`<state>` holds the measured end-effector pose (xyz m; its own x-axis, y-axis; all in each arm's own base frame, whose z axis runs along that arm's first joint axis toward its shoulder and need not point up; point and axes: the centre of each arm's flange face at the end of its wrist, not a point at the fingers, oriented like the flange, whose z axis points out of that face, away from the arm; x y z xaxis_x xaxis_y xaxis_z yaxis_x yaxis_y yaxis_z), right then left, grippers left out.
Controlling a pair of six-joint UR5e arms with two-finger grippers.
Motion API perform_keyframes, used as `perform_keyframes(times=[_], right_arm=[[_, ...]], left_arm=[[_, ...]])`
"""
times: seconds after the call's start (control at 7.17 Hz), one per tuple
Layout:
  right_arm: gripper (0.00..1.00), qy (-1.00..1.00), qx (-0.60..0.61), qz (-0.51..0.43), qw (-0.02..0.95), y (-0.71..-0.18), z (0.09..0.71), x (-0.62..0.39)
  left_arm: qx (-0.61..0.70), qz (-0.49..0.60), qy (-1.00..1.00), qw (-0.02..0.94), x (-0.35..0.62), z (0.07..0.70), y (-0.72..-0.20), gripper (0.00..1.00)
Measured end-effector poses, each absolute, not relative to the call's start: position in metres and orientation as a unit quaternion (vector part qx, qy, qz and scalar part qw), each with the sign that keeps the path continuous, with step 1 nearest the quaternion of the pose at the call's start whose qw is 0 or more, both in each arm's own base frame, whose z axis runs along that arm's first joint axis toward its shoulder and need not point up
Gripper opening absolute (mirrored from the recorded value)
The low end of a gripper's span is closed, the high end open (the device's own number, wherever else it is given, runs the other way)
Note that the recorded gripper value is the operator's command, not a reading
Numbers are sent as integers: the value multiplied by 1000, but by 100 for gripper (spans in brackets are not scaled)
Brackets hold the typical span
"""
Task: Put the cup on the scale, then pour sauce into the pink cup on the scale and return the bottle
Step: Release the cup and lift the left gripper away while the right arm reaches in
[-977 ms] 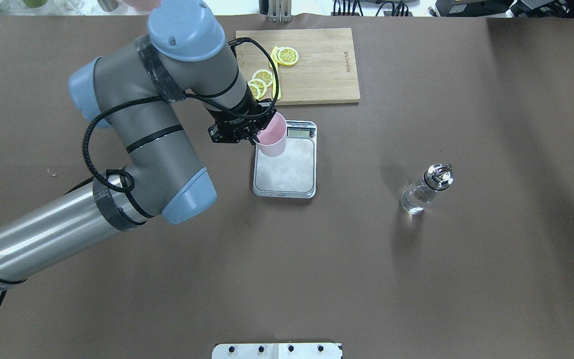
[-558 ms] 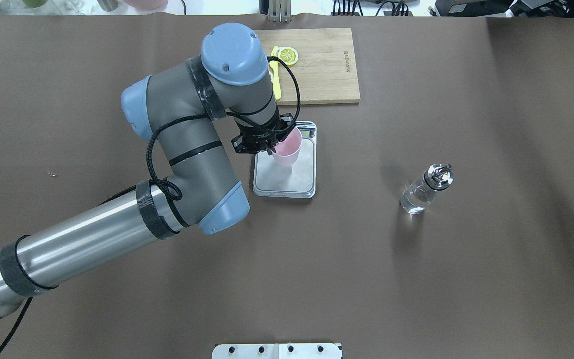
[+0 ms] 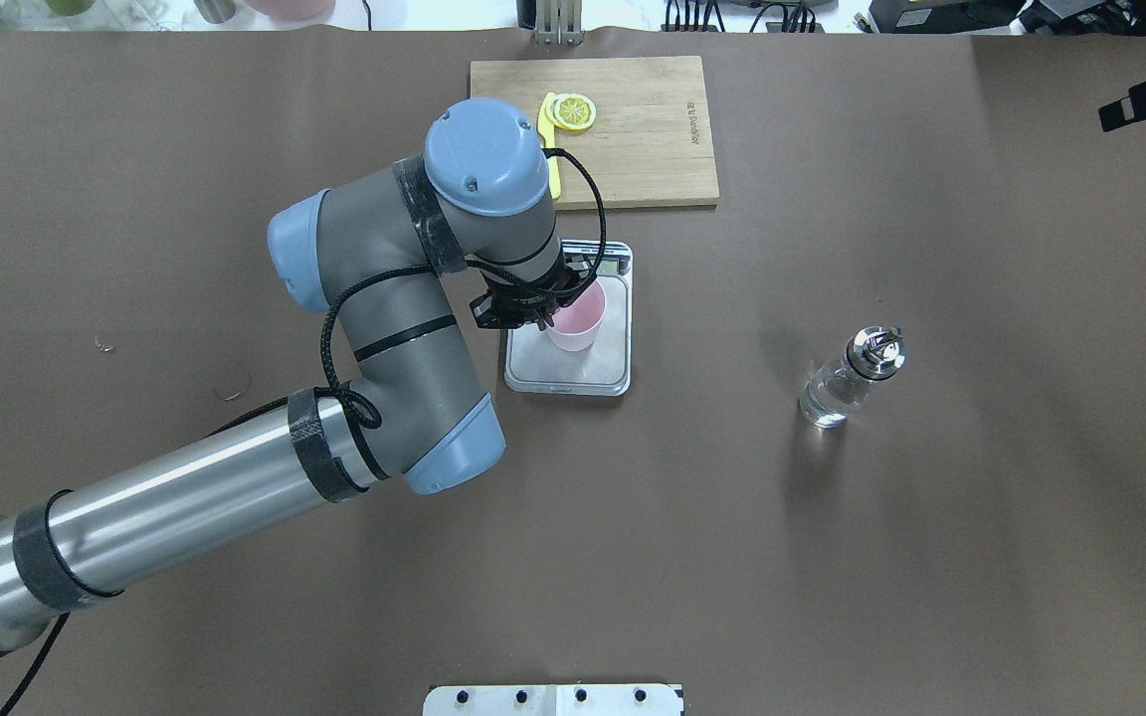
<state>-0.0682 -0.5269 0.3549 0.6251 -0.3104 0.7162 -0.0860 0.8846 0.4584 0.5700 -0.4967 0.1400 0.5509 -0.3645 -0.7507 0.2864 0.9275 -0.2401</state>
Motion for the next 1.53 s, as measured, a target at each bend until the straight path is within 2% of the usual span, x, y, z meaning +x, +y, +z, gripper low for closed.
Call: perform_keyframes(times=[0.56,0.84,1.53], right_arm=[[100,-428,278,-77,856,-498,296,-96],[100,-420,314,-67,849,-463,274,-133],[100,-444,375,-24,813,-351,347,-204]], left_arm=[[-46,-172,471,864,512,143,-524,99],[-59,-170,484,857,463,163,-530,99],[-48,-162,470,866,427,213,-530,99]])
